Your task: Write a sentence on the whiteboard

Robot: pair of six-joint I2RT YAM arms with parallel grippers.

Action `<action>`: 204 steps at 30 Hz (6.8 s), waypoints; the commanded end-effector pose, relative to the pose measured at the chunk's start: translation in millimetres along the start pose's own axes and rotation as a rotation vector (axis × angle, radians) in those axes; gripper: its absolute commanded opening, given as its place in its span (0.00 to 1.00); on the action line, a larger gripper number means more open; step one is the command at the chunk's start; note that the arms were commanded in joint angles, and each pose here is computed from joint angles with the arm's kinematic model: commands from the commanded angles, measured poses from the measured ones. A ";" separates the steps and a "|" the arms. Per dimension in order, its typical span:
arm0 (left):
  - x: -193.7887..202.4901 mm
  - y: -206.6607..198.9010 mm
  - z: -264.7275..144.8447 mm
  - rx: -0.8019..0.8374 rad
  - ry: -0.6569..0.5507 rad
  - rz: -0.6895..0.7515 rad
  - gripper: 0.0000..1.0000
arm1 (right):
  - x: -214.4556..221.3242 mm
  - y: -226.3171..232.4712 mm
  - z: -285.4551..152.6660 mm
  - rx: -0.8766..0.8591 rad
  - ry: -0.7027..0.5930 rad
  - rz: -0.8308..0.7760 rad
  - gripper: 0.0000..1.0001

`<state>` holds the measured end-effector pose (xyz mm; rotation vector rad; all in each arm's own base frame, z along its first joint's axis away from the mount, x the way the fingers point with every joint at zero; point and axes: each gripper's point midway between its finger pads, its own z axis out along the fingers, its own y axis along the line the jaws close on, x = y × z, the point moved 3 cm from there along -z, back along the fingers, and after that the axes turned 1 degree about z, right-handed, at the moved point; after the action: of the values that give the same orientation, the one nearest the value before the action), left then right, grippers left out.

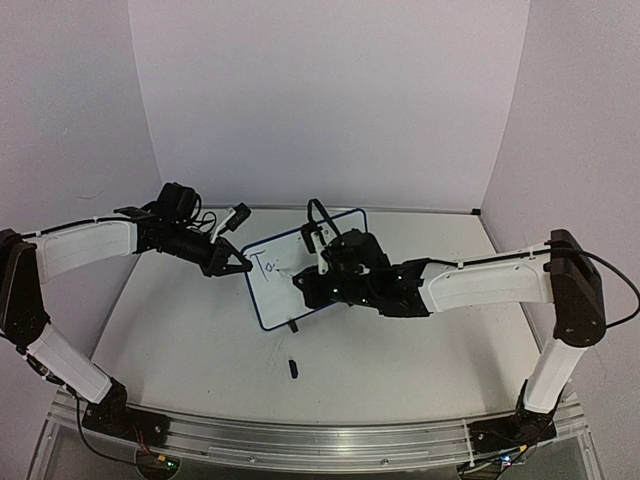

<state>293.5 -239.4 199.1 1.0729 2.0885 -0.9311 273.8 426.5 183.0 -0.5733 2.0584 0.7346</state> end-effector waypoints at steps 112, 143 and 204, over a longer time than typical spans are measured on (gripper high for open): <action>-1.4 -0.3 -3.4 -0.029 0.033 0.013 0.00 | -30.7 -21.3 -34.4 -0.240 -0.136 0.106 0.00; 0.8 0.8 -0.7 -0.028 0.043 0.010 0.00 | -41.7 -31.7 -12.4 -0.245 -0.142 0.131 0.00; 0.3 -0.4 -0.5 -0.030 0.045 0.014 0.00 | -57.6 -29.1 -23.4 -0.230 -0.166 0.092 0.00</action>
<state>292.2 -240.7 199.5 1.0799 2.1001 -0.9174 302.3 393.7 192.1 -0.5464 1.9891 1.0139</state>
